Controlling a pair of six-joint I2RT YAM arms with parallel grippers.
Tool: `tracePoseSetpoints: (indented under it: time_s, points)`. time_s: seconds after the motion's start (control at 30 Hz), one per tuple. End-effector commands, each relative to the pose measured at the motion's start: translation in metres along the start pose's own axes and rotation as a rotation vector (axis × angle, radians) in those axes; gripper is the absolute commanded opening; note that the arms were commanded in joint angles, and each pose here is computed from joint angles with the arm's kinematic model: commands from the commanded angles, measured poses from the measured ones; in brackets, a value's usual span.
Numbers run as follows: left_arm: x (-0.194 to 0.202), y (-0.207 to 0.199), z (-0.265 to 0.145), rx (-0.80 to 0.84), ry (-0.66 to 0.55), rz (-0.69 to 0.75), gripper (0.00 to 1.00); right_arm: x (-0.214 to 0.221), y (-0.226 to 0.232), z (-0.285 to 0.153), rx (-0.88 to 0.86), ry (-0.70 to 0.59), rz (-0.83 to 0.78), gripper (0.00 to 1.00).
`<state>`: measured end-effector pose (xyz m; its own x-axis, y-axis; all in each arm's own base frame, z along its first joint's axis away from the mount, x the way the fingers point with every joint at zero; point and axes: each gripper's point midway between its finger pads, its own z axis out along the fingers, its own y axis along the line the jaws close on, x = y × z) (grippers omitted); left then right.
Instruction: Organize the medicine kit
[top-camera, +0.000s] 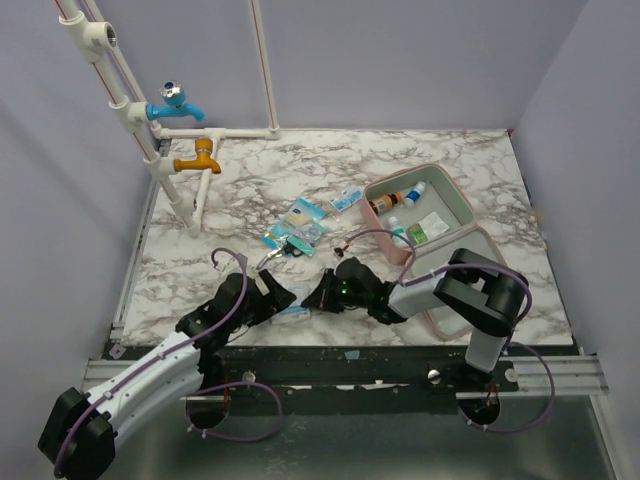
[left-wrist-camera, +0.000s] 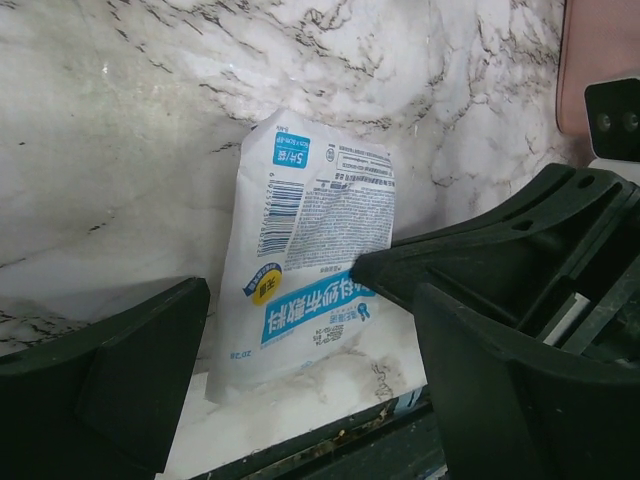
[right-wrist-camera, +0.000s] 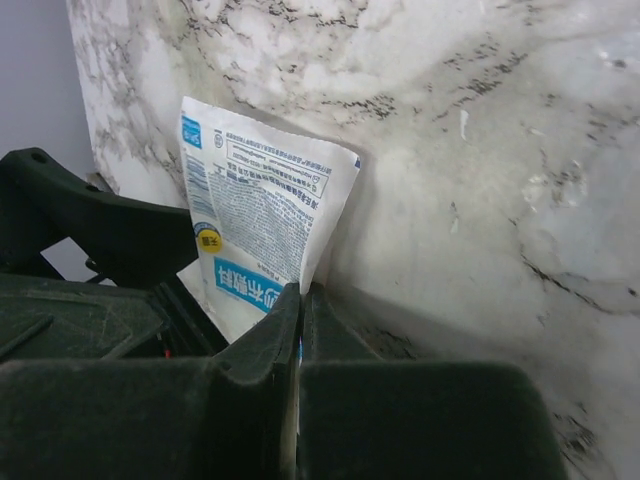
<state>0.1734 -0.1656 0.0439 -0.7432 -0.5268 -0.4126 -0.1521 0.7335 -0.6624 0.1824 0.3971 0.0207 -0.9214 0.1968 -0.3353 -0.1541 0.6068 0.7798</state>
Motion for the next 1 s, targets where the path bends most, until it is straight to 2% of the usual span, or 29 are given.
tracePoseSetpoints:
  time_s: [0.0,0.27,0.5,0.83,0.97]
  points:
    - [0.014,0.001,0.000,0.032,0.070,0.043,0.86,-0.010,-0.007,-0.017,0.045,-0.075,-0.047,0.01]
    - [-0.006,-0.025,-0.011,0.093,0.006,0.065,0.87,-0.042,0.006,-0.068,0.088,-0.214,-0.136,0.01]
    - [-0.041,-0.056,-0.022,0.130,-0.097,0.125,0.87,-0.091,0.024,-0.125,0.197,-0.409,-0.234,0.01]
    - [-0.083,-0.092,-0.006,0.030,-0.090,0.247,0.91,-0.162,0.027,-0.205,0.422,-0.693,-0.353,0.01]
    - [-0.101,-0.103,0.009,-0.027,-0.067,0.290,0.93,-0.190,0.017,-0.224,0.498,-0.752,-0.361,0.01]
